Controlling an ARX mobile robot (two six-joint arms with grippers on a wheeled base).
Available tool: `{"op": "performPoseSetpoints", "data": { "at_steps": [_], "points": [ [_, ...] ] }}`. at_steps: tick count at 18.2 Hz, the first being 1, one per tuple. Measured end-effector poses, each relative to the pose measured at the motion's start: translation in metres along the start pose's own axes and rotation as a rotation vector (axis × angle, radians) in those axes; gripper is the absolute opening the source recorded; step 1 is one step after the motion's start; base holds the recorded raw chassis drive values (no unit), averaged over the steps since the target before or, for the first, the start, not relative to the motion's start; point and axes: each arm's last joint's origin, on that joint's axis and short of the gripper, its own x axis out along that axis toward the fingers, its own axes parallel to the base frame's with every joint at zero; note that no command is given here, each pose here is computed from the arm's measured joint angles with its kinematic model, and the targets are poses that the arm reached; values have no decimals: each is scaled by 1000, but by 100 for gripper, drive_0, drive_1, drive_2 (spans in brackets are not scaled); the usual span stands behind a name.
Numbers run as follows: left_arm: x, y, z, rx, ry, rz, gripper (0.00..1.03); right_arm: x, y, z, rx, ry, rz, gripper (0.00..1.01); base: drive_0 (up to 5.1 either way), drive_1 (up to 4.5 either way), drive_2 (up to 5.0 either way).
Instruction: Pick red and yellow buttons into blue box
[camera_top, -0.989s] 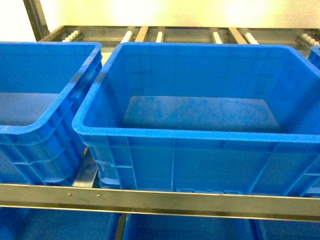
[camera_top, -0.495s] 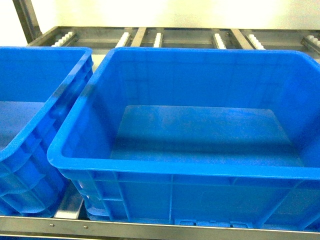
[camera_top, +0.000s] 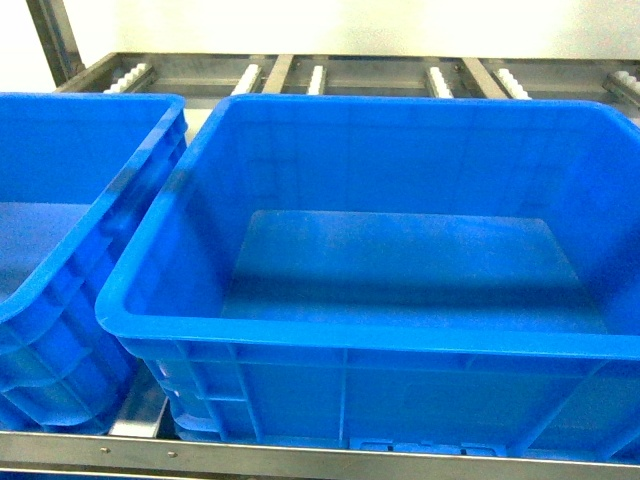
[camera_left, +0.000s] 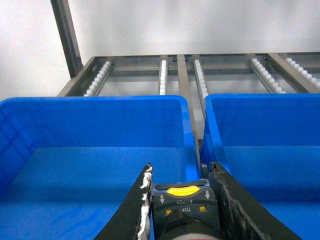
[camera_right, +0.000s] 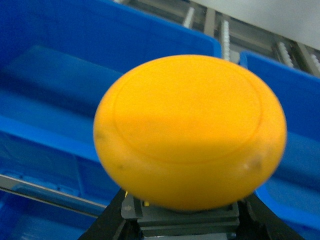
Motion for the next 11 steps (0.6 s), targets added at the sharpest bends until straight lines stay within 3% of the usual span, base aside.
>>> {"op": "performPoseSetpoints", "data": {
  "at_steps": [2, 4, 5, 9, 11],
  "points": [
    [0, 0, 0, 0, 0, 0, 27, 14, 4, 15, 8, -9, 55, 34, 0, 0, 0],
    [0, 0, 0, 0, 0, 0, 27, 35, 7, 15, 24, 66, 86, 34, 0, 0, 0],
    [0, 0, 0, 0, 0, 0, 27, 52, 6, 13, 52, 131, 96, 34, 0, 0, 0],
    [0, 0, 0, 0, 0, 0, 27, 77, -2, 27, 82, 136, 55, 34, 0, 0, 0],
    [0, 0, 0, 0, 0, 0, 27, 90, -3, 28, 86, 193, 75, 34, 0, 0, 0]
  ]
}}
